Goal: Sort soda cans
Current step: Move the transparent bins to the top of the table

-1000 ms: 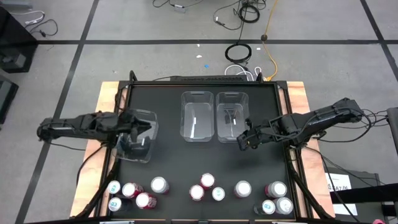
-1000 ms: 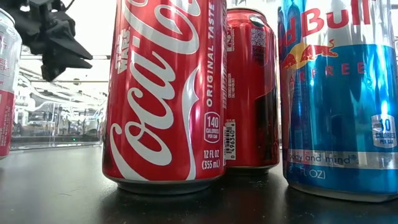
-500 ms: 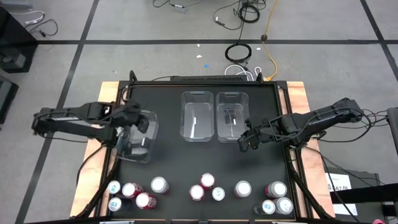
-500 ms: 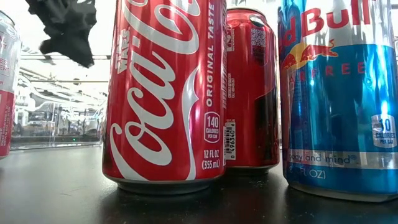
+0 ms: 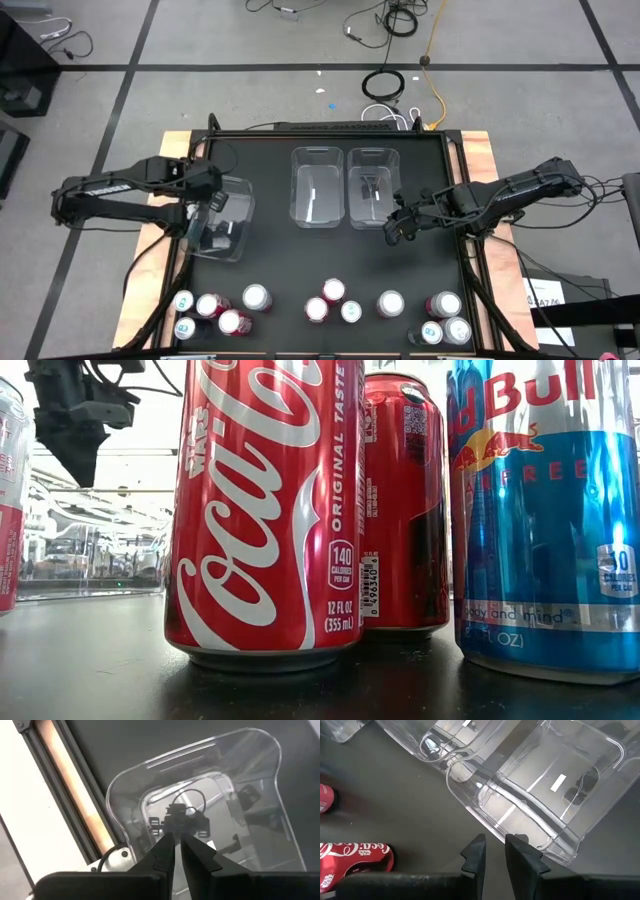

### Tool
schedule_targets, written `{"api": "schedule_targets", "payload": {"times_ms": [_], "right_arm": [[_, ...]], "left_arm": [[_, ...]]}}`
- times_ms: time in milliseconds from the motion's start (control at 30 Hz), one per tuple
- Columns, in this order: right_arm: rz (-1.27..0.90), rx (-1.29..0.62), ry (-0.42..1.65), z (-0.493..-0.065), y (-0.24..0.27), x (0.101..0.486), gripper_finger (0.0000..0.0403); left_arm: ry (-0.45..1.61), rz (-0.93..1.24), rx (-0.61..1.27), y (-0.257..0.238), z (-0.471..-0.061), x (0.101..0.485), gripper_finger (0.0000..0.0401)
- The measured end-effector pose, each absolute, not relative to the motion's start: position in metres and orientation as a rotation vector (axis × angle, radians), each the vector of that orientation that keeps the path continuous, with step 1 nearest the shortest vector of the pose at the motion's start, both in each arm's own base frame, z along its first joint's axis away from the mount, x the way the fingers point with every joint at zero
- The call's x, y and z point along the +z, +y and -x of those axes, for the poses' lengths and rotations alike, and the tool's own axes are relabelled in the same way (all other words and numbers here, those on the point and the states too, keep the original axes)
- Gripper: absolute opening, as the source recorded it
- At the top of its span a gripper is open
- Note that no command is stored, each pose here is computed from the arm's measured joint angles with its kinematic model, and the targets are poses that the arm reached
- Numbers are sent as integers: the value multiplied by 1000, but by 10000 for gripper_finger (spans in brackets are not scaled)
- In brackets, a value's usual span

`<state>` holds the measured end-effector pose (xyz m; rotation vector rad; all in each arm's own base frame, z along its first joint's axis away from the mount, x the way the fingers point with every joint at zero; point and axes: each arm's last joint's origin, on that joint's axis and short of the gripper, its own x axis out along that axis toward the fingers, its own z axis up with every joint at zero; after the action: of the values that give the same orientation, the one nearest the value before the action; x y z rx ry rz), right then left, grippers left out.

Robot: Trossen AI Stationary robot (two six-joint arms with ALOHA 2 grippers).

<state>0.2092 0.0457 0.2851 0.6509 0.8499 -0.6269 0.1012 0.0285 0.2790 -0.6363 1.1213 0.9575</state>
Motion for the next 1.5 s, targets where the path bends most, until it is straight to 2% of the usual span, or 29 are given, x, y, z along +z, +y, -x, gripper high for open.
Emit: {"api": "schedule_targets", "payload": {"times_ms": [167,433,567,900,1067,1300,1500], "right_arm": [[-671,-635,843,-209,46,285,66],[-686,-625,823,-211,46,286,66],[-692,-619,814,-212,47,287,66],[-711,-610,790,-214,47,288,66],[-720,-602,774,-216,47,289,66],[-725,-591,760,-217,48,290,66],[-725,-591,760,-217,48,290,66]], "left_arm": [[1143,602,998,29,-100,273,54],[1227,568,1021,29,-98,266,134],[1242,559,996,29,-98,266,158],[1296,572,996,27,-94,265,162],[1355,595,1020,27,-92,249,162],[1319,634,1034,34,-96,246,162],[1405,603,991,41,-99,243,161]]}}
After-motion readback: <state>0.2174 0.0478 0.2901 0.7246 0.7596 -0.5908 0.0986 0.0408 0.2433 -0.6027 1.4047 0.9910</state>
